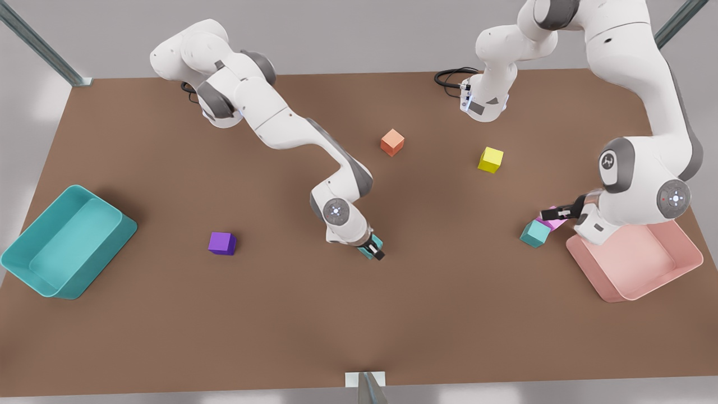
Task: Stack the two blue cubes on top of each other
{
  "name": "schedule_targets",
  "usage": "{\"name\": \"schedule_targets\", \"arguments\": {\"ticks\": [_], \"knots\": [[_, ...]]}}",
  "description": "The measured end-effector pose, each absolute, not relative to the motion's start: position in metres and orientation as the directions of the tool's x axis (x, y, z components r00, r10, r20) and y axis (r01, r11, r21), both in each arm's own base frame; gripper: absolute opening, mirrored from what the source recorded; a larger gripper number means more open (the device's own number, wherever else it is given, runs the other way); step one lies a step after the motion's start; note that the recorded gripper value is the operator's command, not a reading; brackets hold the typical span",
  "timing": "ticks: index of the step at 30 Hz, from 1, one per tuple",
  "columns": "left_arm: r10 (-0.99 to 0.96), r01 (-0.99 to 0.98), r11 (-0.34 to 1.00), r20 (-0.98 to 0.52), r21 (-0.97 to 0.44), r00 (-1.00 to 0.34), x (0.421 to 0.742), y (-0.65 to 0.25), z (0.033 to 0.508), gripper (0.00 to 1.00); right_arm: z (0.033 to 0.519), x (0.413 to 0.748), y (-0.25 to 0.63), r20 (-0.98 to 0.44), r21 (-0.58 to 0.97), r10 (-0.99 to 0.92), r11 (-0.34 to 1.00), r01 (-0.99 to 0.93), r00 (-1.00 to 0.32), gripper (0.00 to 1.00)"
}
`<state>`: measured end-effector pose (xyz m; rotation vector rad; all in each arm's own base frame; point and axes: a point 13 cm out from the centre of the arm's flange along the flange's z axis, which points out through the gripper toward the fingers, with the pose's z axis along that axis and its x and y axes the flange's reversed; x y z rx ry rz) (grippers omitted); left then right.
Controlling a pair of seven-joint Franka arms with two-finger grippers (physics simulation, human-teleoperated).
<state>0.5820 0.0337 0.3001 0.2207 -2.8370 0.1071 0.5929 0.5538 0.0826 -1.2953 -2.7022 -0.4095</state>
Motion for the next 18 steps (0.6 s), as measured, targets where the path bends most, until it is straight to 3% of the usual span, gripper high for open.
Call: {"name": "schedule_targets", "arguments": {"ticks": [4, 8, 10, 13, 15, 18], "knots": [[-0.095, -0.126, 0.988, 0.292, -0.091, -0.952, 0.58, 0.084, 0.233, 1.0, 0.105, 0.616, 0.527, 0.24, 0.177, 0.794, 0.53, 0.829, -0.559, 1.0], [0.032, -0.002, 0.992, 0.263, -0.126, -0.964, 0.579, 0.085, 0.195, 1.0, 0.162, 0.648, 0.463, 0.263, 0.129, 0.836, 0.464, 0.877, -0.481, 1.0], [0.126, 0.093, 0.985, 0.235, -0.148, -0.964, 0.585, 0.083, 0.179, 1.0, 0.175, 0.662, 0.37, 0.268, 0.024, 0.873, 0.416, 0.909, -0.407, 1.0], [0.284, 0.254, 0.952, 0.18, -0.173, -0.942, 0.596, 0.07, 0.169, 1.0, 0.179, 0.689, 0.144, 0.229, -0.14, 0.927, 0.333, 0.932, -0.297, 1.0], [0.375, 0.344, 0.919, 0.159, -0.191, -0.913, 0.591, 0.06, 0.156, 1.0, 0.25, 0.682, 0.079, 0.164, -0.149, 0.908, 0.409, 0.9, -0.385, 1.0], [0.481, 0.455, 0.869, 0.113, -0.193, -0.87, 0.59, 0.059, 0.147, 1.0, 0.399, 0.65, 0.074, 0.032, -0.104, 0.807, 0.589, 0.801, -0.589, 1.0]]}}
